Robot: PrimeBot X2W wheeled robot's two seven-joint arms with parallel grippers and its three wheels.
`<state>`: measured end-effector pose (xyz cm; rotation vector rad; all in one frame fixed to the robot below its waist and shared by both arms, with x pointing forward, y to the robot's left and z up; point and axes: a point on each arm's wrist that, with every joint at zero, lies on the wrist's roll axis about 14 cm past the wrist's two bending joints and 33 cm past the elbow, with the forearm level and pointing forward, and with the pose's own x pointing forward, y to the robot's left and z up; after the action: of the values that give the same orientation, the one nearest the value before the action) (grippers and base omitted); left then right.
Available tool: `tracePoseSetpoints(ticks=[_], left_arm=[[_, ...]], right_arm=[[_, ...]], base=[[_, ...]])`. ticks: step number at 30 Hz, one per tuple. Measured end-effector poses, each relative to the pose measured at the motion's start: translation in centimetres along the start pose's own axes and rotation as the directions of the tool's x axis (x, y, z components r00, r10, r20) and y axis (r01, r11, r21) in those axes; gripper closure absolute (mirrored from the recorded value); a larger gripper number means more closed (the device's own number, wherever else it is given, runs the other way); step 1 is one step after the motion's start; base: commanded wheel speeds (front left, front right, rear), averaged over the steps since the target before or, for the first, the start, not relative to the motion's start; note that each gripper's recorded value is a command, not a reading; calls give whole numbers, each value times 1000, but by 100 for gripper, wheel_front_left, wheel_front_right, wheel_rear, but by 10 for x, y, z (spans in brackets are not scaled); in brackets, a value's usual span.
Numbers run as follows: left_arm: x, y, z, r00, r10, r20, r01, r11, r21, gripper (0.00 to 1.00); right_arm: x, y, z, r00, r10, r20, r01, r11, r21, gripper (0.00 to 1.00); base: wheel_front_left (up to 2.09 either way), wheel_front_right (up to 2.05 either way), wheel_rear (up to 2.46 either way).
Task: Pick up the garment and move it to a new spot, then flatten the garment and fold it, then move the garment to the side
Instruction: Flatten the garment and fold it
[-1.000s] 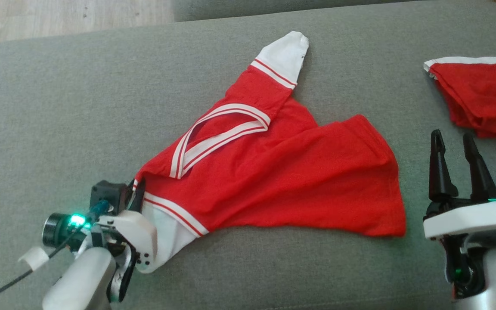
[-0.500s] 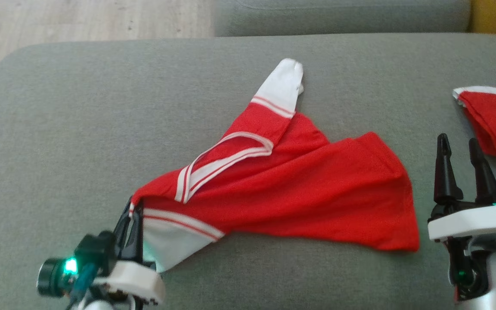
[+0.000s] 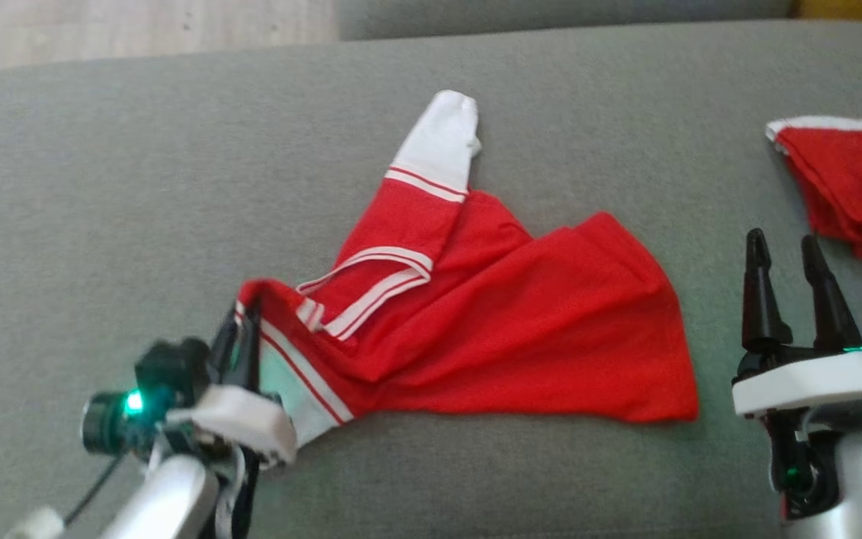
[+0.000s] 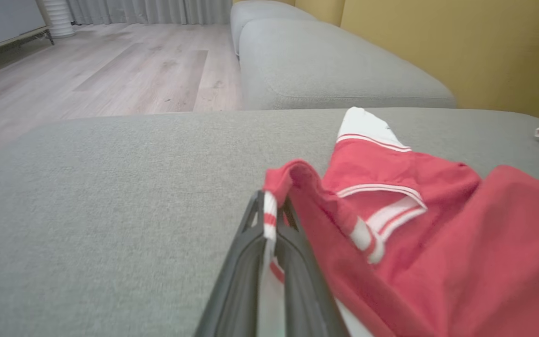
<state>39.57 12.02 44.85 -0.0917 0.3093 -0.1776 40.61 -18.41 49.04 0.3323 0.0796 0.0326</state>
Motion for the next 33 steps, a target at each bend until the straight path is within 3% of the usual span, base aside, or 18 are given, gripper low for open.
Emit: tracePoseSetpoints(ticks=[8, 15, 16, 17, 18, 25, 33], left_arm=[[58, 7, -25, 998, 14, -55, -14, 1000, 1, 100], [71, 11, -23, 999, 28, -24, -28, 1000, -7, 100], [69, 13, -23, 999, 31, -22, -31, 1000, -7, 70], [68, 14, -23, 999, 34, -15, -34, 999, -8, 27], [68, 14, -23, 999, 34, -15, -34, 999, -8, 0], [45, 16, -6, 997, 38, 70, -35, 999, -35, 0], [-13, 24, -13, 991, 85, 103, -77, 994, -74, 0]], right_arm=[[5, -23, 0, 998, -64, 7, 64, 998, -9, 0], [3, -29, -4, 997, -82, 3, 82, 997, -9, 0], [3, -27, -4, 997, -78, 4, 78, 997, -8, 0], [4, -26, -4, 997, -73, 3, 73, 997, -6, 0], [4, -26, -4, 997, -73, 3, 73, 997, -6, 0], [3, -11, -2, 999, -31, 16, 31, 999, -43, 0], [-18, 6, -9, 1000, 19, -6, -20, 992, -125, 0]], base=[[0, 0, 0], [0, 0, 0], [0, 0, 0], [0, 0, 0], [0, 0, 0], [0, 0, 0], [0, 0, 0]])
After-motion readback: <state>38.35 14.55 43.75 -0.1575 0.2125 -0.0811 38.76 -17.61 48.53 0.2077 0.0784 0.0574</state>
